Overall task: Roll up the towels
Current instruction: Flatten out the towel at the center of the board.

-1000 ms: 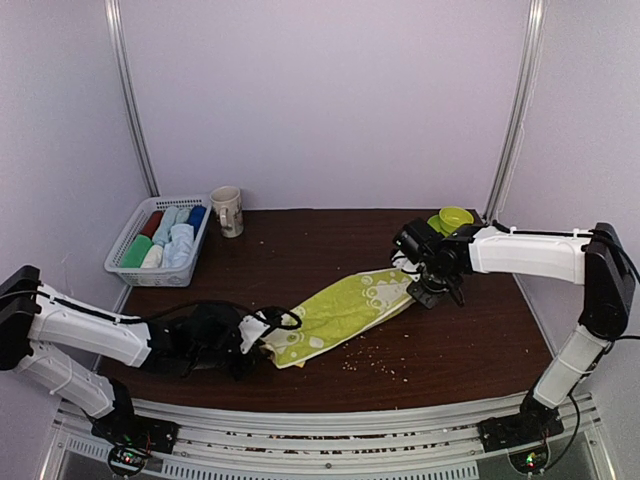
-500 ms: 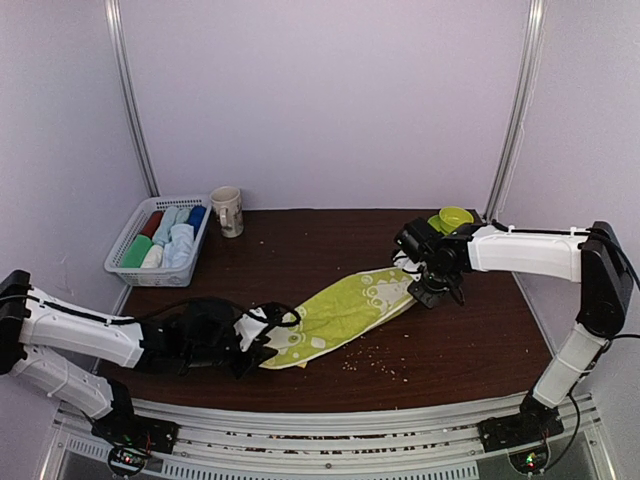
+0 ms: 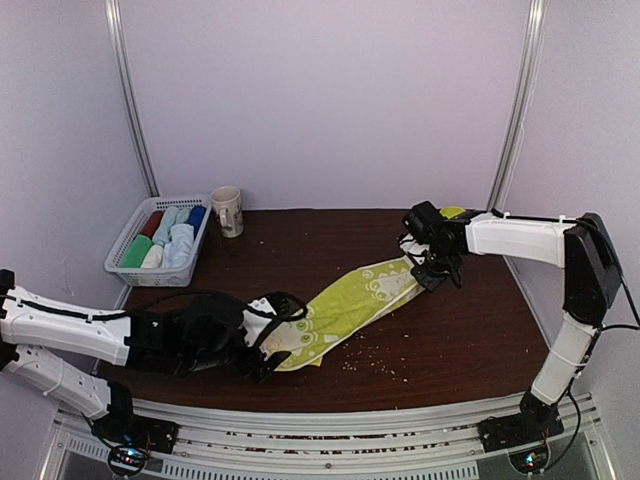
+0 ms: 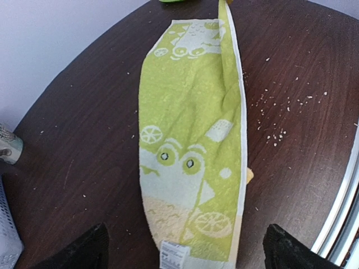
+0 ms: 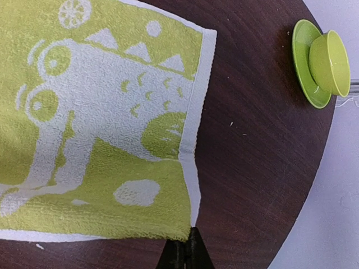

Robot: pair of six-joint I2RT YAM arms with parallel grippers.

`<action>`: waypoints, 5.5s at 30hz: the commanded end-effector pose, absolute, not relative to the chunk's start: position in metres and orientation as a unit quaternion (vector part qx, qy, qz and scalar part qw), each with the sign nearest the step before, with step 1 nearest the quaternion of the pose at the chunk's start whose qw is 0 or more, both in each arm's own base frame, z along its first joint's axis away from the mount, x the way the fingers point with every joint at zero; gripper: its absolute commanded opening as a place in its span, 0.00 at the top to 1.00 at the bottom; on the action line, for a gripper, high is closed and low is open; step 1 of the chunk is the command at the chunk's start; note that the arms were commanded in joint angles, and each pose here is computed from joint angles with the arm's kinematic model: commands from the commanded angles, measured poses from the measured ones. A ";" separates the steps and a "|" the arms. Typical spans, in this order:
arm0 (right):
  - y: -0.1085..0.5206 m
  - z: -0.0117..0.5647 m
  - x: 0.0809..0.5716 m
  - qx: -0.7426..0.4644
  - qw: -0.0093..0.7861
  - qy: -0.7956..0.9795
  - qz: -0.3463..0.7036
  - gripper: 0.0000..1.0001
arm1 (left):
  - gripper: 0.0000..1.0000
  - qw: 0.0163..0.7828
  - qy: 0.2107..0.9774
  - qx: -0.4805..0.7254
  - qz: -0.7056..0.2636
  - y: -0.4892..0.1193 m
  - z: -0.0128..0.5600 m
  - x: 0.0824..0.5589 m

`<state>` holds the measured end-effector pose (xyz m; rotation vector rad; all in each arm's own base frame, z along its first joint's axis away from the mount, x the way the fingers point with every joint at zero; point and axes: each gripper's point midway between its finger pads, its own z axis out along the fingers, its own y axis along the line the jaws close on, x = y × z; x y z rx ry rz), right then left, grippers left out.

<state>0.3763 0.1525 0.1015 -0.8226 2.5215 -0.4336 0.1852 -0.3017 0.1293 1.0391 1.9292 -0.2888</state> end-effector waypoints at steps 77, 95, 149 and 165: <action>0.157 0.237 0.289 -0.311 0.339 0.888 -0.007 1.00 | 1.00 0.552 0.784 0.258 0.120 -0.222 0.282 0.244; 0.237 0.071 0.322 -0.394 0.156 0.905 -0.024 0.72 | 1.00 0.427 0.818 0.302 0.238 -0.241 0.144 0.253; 0.144 0.339 0.293 -0.185 0.563 0.805 0.028 1.00 | 1.00 0.570 0.795 0.175 0.110 -0.202 0.288 0.259; 0.122 0.280 0.305 -0.107 0.539 0.835 -0.020 1.00 | 1.00 0.517 0.810 0.216 0.172 -0.213 0.254 0.295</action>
